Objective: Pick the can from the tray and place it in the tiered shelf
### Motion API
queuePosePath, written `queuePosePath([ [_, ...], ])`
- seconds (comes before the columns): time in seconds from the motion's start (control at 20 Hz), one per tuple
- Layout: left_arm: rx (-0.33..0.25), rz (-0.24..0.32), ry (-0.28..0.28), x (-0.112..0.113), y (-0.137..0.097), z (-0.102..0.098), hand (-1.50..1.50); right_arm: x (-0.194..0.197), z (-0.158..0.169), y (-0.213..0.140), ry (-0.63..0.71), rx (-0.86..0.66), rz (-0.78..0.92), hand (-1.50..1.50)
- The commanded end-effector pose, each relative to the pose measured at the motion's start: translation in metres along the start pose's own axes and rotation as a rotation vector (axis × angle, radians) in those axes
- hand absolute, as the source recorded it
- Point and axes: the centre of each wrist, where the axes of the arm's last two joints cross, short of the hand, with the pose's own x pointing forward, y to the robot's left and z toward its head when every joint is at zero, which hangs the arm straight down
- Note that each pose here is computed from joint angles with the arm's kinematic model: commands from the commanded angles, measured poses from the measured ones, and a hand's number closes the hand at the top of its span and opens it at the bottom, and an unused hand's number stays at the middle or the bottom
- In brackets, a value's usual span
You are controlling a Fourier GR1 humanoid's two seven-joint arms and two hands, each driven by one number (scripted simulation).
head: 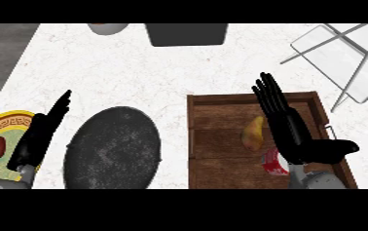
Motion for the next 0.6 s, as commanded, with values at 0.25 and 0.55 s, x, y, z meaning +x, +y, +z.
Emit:
queuePosePath([
  [0.25,-0.006,0.191,-0.352,0.064,-0.035,-0.020,0.00,0.069,0.012,-0.124,0.097,-0.102,0.229,-1.50],
  [0.55,-0.056,0.220,-0.328,0.058,-0.054,-0.015,0.00,0.014,0.057,-0.158,0.142,-0.585,0.563,1.50],
])
